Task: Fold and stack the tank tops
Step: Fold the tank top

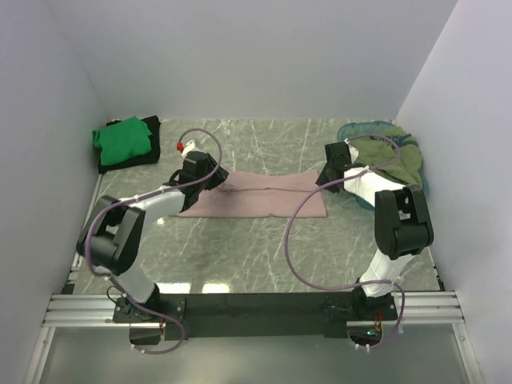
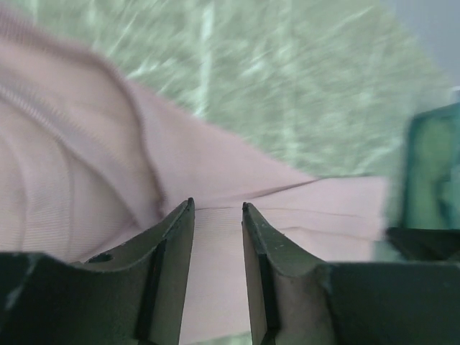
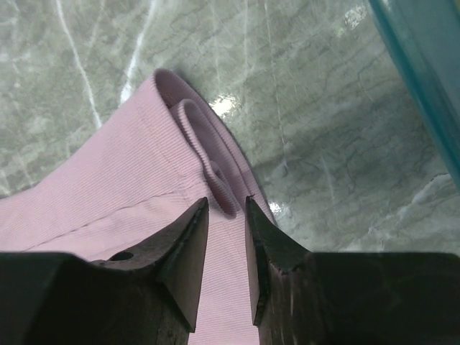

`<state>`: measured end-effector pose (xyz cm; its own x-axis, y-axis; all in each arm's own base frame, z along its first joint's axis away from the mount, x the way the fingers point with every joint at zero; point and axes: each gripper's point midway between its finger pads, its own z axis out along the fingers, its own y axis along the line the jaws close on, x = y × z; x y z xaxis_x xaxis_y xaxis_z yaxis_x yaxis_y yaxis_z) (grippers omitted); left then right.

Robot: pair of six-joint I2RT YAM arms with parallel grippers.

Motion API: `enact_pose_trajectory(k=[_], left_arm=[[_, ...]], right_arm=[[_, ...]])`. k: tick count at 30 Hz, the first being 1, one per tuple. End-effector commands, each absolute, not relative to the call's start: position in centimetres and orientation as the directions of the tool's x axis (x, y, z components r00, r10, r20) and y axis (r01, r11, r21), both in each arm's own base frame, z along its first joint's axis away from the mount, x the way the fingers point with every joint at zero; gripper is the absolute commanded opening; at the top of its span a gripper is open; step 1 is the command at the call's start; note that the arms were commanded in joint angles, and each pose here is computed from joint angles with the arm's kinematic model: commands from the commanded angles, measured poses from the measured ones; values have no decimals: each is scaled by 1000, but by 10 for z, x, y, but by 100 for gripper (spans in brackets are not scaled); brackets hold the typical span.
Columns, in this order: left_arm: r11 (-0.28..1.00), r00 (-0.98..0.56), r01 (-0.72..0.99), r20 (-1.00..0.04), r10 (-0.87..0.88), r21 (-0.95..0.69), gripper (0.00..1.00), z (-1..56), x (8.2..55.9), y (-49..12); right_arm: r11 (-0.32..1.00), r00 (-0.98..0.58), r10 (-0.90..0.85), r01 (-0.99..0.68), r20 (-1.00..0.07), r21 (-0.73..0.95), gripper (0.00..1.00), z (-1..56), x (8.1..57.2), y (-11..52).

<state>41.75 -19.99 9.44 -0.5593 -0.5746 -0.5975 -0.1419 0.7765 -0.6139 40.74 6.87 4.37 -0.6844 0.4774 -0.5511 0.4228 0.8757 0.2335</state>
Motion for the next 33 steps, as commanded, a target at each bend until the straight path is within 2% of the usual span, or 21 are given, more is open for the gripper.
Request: enact_pose_trajectory(k=[1, 3, 7, 11, 17, 33], left_arm=[[732, -450, -54, -638, -625, -679, 39, 163, 428, -202], [732, -403, -77, -650, -644, -677, 40, 180, 437, -194], [749, -388, -240, -646, -657, -618, 38, 171, 475, -166], [745, -412, -331, -622, -666, -578, 37, 138, 523, -150], [746, -453, -412, -593, -666, -523, 36, 99, 559, -129], [705, -472, -505, -524, -709, -498, 30, 59, 527, -94]], right_arm=[[869, -624, 489, 406, -609, 283, 35, 78, 415, 69], [868, -616, 493, 397, -614, 299, 35, 86, 416, 72], [869, -607, 493, 375, -623, 322, 35, 98, 418, 78], [880, -623, 474, 348, -622, 323, 35, 100, 417, 88], [895, -649, 445, 295, -617, 335, 35, 103, 419, 109], [902, -663, 423, 245, -617, 356, 35, 108, 422, 131]])
